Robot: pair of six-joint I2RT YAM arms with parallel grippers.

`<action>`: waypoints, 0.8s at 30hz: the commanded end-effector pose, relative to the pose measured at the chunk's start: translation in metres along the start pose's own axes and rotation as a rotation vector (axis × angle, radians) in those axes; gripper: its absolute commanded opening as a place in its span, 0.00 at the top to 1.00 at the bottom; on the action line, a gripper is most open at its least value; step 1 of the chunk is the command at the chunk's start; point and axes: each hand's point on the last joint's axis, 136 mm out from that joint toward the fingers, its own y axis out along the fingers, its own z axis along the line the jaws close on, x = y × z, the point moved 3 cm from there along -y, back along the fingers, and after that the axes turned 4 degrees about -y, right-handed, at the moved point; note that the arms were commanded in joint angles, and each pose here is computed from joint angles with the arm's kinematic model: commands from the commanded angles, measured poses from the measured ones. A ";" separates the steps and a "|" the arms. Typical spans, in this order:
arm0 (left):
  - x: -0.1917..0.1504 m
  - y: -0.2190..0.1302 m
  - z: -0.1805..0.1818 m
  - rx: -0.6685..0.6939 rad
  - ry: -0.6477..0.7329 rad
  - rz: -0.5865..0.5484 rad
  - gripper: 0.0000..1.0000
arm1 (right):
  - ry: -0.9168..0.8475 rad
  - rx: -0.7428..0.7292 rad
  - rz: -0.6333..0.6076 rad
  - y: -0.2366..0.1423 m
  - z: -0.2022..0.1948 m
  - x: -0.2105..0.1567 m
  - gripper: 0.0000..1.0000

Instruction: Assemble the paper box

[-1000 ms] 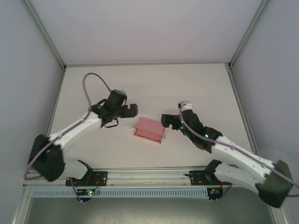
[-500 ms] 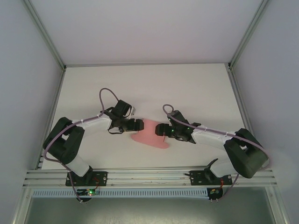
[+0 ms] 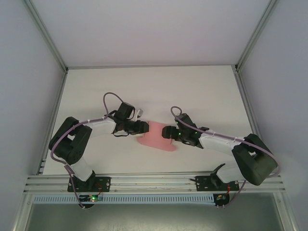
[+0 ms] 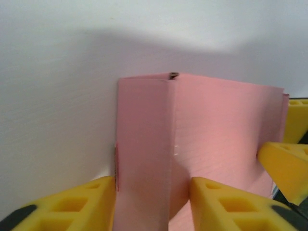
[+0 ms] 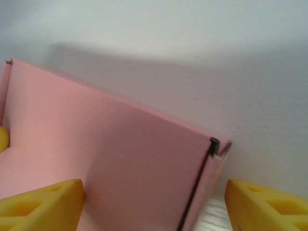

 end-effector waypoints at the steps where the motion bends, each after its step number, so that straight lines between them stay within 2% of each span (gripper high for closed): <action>1: -0.009 0.007 0.018 0.021 -0.053 0.033 0.62 | 0.016 -0.045 0.016 -0.008 -0.020 -0.008 0.19; 6: -0.010 0.002 0.037 -0.066 -0.165 0.002 0.70 | 0.037 0.035 -0.032 -0.021 -0.015 -0.003 0.13; 11: -0.014 -0.001 0.044 -0.121 -0.187 -0.008 0.78 | 0.048 0.151 -0.062 -0.026 0.000 0.002 0.11; 18: -0.015 -0.012 0.043 -0.145 -0.154 -0.048 0.80 | 0.071 0.275 -0.016 -0.018 0.019 0.003 0.11; 24: -0.018 -0.005 0.047 -0.182 -0.167 -0.060 0.83 | 0.104 0.366 0.052 -0.002 0.030 0.001 0.14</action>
